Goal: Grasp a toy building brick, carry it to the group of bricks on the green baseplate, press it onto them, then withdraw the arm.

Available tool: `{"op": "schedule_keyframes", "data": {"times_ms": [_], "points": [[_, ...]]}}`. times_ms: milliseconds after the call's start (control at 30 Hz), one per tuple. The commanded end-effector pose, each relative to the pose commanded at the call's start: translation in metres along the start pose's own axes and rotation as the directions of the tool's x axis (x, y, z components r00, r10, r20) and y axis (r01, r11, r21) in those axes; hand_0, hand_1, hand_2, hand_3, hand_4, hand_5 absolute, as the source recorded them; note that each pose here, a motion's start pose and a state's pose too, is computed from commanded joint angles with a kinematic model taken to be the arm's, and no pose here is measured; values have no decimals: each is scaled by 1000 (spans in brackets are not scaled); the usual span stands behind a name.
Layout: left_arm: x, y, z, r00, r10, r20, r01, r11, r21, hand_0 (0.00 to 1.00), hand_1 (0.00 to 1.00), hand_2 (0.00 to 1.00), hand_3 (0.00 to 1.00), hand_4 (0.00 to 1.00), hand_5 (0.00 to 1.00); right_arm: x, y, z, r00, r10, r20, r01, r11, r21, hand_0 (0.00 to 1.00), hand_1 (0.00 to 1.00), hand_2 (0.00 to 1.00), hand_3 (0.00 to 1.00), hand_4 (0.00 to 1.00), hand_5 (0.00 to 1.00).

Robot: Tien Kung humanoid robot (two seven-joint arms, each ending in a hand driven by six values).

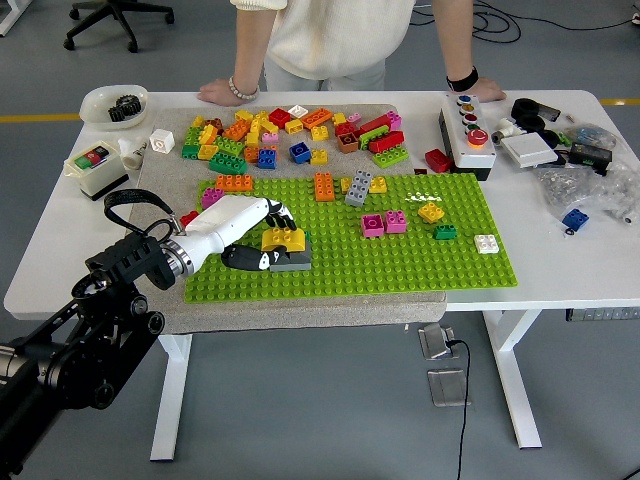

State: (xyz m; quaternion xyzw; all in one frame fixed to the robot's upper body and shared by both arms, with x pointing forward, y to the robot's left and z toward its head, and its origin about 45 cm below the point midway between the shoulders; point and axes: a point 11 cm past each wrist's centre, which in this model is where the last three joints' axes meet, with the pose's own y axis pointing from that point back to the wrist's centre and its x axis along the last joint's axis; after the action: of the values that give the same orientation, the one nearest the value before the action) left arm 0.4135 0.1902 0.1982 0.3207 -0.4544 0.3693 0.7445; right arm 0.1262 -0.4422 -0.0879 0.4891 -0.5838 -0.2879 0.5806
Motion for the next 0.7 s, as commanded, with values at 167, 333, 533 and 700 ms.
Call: {"op": "schedule_keyframes", "data": {"times_ms": [167, 333, 533, 700], "points": [[0, 0, 0, 1000, 0, 1, 0, 1000, -1, 697, 655, 557, 548, 622, 84, 0, 0, -1, 1000, 1, 2, -1, 1000, 1, 738, 635, 675, 611, 818, 523], [0, 0, 0, 1000, -2, 0, 2, 1000, 0, 716, 668, 563, 552, 681, 104, 0, 0, -1, 1000, 0, 2, 0, 1000, 2, 738, 635, 675, 611, 818, 523], [0, 0, -1, 1000, -1, -1, 1, 1000, 2, 719, 687, 567, 554, 777, 159, 0, 0, -1, 1000, -1, 2, 1, 1000, 1, 739, 635, 675, 611, 818, 522], [1, 0, -2, 1000, 0, -2, 0, 1000, 4, 724, 690, 571, 559, 820, 168, -1, 0, 0, 1000, -2, 1, 2, 1000, 1, 739, 633, 675, 611, 818, 522]]}}
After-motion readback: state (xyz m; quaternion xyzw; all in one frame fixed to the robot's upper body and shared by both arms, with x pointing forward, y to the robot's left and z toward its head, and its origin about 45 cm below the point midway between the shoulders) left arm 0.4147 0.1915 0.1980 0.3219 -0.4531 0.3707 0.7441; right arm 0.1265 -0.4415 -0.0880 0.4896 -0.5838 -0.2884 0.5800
